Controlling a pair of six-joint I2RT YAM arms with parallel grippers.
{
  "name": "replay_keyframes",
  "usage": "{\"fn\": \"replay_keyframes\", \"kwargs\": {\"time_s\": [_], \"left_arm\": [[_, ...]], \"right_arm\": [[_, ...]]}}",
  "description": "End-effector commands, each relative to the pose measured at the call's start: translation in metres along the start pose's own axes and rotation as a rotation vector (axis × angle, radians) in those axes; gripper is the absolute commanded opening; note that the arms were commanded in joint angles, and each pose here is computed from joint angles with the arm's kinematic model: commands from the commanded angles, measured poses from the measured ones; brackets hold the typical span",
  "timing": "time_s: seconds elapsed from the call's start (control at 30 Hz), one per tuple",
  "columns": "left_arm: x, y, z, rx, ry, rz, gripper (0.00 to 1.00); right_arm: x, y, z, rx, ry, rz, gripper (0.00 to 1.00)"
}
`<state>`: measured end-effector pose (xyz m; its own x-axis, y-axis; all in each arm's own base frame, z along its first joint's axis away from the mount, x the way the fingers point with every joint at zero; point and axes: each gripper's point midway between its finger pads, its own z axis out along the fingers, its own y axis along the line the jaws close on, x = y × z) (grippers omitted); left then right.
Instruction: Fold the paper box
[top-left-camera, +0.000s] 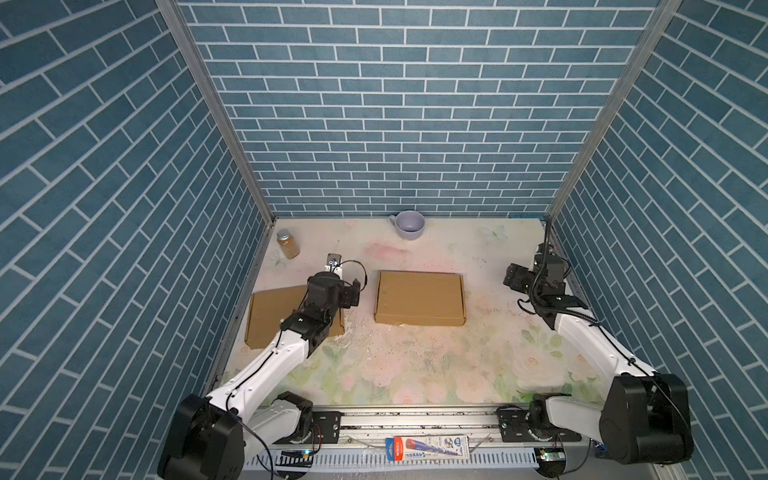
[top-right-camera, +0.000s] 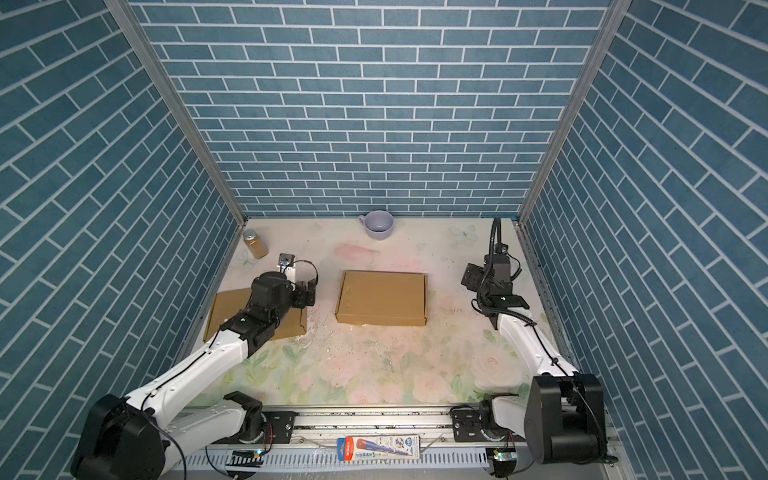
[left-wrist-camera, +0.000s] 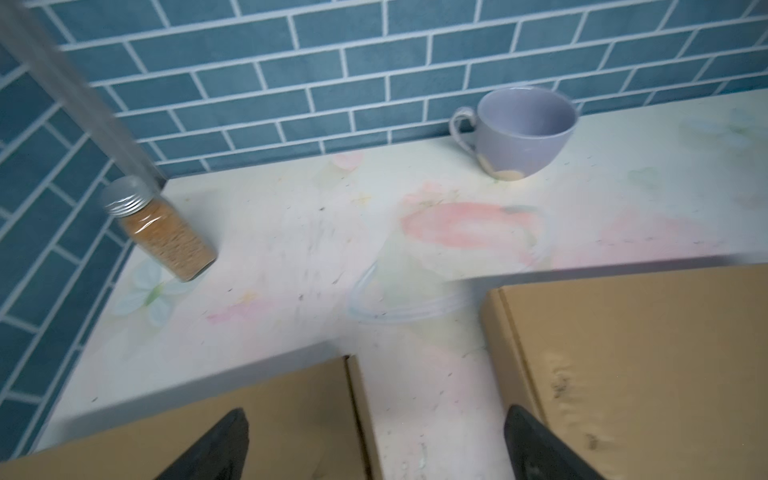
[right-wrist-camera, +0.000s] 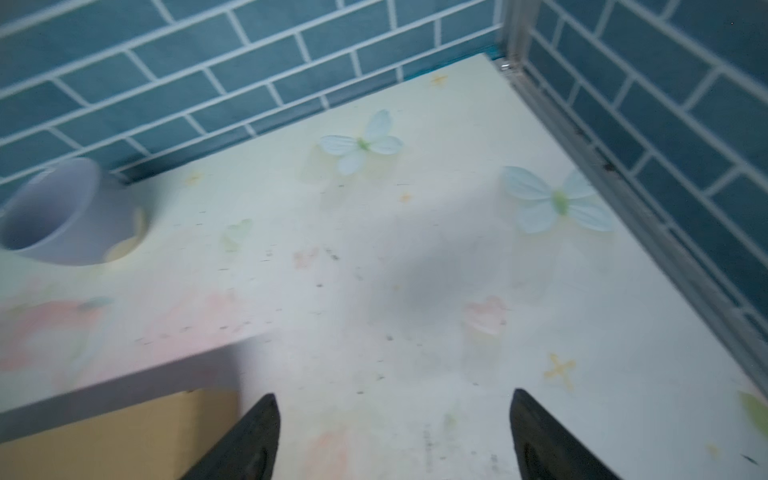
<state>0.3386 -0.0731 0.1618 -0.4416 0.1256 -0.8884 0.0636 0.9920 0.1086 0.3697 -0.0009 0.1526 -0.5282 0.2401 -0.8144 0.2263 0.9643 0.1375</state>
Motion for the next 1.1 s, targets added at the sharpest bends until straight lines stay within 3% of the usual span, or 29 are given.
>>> {"fn": "replay_keyframes", "kwargs": {"time_s": [0.0, 0.23, 0.4, 0.5, 0.67, 0.83, 0.9, 1.07], "left_arm": [[-0.014, 0.037, -0.002, -0.177, -0.123, 0.021, 0.98], [0.025, 0.064, 0.016, -0.189, -0.066, -0.029, 1.0], [0.026, 0.06, 0.042, -0.111, -0.15, -0.011, 1.0], [0.02, 0.049, 0.05, -0.056, -0.19, 0.074, 1.0], [0.035, 0.052, 0.062, -0.043, -0.179, 0.05, 1.0], [0.044, 0.076, 0.071, -0.169, -0.138, -0.021, 1.0], [0.049, 0.095, 0.072, -0.269, -0.104, -0.08, 1.0], [0.049, 0.101, 0.069, -0.287, -0.127, -0.101, 1.0]], "right_arm": [[-0.015, -0.034, -0.001, 0.145, -0.143, -0.06, 0.85], [0.011, -0.039, 0.024, 0.144, -0.178, -0.105, 0.84], [0.02, -0.03, 0.033, 0.087, -0.216, -0.2, 0.84], [0.018, -0.029, 0.032, 0.073, -0.274, -0.226, 0.85], [0.028, -0.023, 0.041, 0.018, -0.292, -0.238, 0.86], [0.032, -0.026, 0.055, 0.002, -0.25, -0.22, 0.89], [0.033, -0.03, 0.058, 0.012, -0.226, -0.203, 0.98], [0.032, -0.033, 0.058, 0.02, -0.241, -0.193, 0.99]]}}
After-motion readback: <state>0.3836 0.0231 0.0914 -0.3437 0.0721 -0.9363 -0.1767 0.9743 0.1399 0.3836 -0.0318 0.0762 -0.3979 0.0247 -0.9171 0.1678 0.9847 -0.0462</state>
